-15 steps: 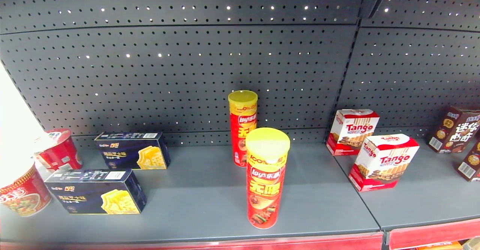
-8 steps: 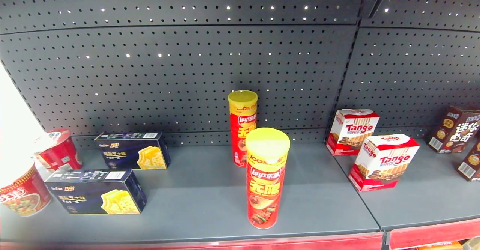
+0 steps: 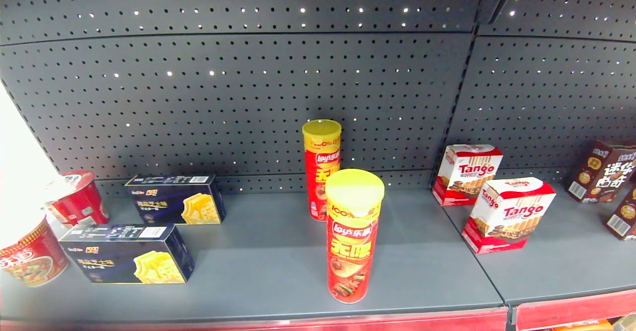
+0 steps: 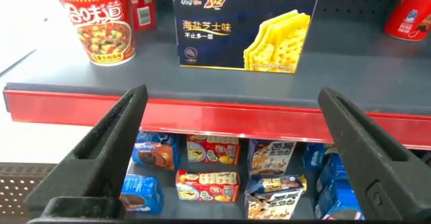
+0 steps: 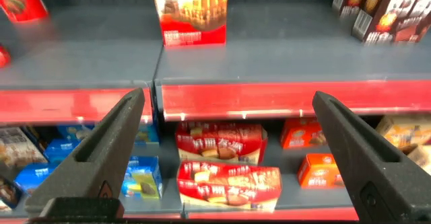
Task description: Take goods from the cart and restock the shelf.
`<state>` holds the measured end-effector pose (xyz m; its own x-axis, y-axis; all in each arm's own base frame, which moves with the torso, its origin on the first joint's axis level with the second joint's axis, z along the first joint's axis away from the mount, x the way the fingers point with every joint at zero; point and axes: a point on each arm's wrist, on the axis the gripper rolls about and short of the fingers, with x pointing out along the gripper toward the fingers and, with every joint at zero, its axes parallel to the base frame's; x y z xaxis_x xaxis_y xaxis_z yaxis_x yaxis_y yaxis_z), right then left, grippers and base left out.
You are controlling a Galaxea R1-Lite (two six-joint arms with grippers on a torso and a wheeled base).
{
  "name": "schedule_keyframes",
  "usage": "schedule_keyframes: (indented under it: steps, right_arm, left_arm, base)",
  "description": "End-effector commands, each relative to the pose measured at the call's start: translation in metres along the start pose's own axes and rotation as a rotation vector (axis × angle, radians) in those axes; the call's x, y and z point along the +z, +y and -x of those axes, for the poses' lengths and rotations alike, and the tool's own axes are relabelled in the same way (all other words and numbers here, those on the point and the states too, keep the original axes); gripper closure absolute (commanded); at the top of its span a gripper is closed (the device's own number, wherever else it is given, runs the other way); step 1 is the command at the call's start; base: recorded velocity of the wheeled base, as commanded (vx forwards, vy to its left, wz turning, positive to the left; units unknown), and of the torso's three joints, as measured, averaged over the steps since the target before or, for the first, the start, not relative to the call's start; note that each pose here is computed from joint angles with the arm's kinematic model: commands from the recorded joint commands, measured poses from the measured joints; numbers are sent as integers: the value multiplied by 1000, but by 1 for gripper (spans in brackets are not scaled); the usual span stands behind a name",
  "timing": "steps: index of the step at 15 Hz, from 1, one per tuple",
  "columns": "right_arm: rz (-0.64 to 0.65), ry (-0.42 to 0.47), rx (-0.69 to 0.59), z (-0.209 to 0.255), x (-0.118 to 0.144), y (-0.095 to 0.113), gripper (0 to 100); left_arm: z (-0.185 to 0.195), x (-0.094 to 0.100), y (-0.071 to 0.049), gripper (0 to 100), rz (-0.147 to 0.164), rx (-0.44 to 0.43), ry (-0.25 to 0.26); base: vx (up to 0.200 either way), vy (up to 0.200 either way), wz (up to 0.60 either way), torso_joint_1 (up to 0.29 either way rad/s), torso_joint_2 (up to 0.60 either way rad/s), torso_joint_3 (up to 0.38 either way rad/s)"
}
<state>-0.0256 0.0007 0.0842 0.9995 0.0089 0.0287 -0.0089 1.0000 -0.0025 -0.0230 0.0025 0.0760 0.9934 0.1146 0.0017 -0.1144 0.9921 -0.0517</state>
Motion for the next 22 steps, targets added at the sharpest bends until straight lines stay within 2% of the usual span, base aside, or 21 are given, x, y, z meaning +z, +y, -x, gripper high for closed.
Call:
schedule_keyframes:
  steps: [1, 2, 4, 5, 7, 8, 9, 11, 13, 15, 16, 17, 20, 21, 22]
  right_arm:
    - [-5, -59, -6, 21, 44, 1, 0]
    - [-3, -3, -14, 26, 52, 1, 0]
    - [2, 15, 29, 30, 66, 1, 0]
    - [-4, 31, 180, 21, 92, 0, 0]
    - [5, 50, 245, 13, 109, 0, 0]
    - [54, 95, 277, -15, 134, 2, 0]
    - [62, 93, 294, -25, 140, 2, 0]
    - [62, 65, 357, -82, 162, 12, 0]
    - [64, 101, 415, -109, 159, 21, 0]
    - [66, 193, 520, -136, 149, 39, 0]
    - [66, 200, 526, -142, 148, 42, 0]
    - [76, 237, 508, -162, 141, 52, 0]
    - [39, 228, 392, -207, 132, 72, 0]
    - [35, 246, 372, -215, 128, 77, 0]
    - [22, 303, 379, -221, 116, 92, 0]
  left_arm:
    - [0, 0, 0, 0, 0, 0, 2]
    - [0, 0, 0, 0, -1, 0, 3]
    - [0, 0, 0, 0, -1, 0, 3]
    - [0, 0, 0, 0, 0, 0, 3]
    - [0, 0, 0, 0, -1, 0, 3]
    - [0, 0, 0, 0, 0, 0, 2]
    - [0, 0, 0, 0, 0, 0, 3]
    - [0, 0, 0, 0, -1, 0, 3]
    - [0, 0, 0, 0, 0, 0, 3]
    - [0, 0, 0, 0, 0, 0, 3]
    - [0, 0, 0, 0, 0, 0, 2]
    - [0, 0, 0, 0, 0, 0, 3]
    - [0, 0, 0, 0, -1, 0, 3]
    - [0, 0, 0, 0, 0, 0, 2]
    - [0, 0, 0, 0, 0, 0, 3]
  base:
    - [0, 0, 0, 0, 0, 0]
    - [0, 0, 0, 0, 0, 0]
    - [0, 0, 0, 0, 0, 0]
    - [0, 0, 0, 0, 0, 0]
    - [0, 0, 0, 0, 0, 0]
    - [0, 0, 0, 0, 0, 0]
    - [0, 0, 0, 0, 0, 0]
    - [0, 0, 0, 0, 0, 0]
    - [0, 0, 0, 0, 0, 0]
    - [0, 0, 0, 0, 0, 0]
    - [0, 0, 0, 0, 0, 0]
    - [0, 0, 0, 0, 0, 0]
    - [0, 0, 0, 0, 0, 0]
    - [0, 0, 0, 0, 0, 0]
    - [0, 0, 0, 0, 0, 0]
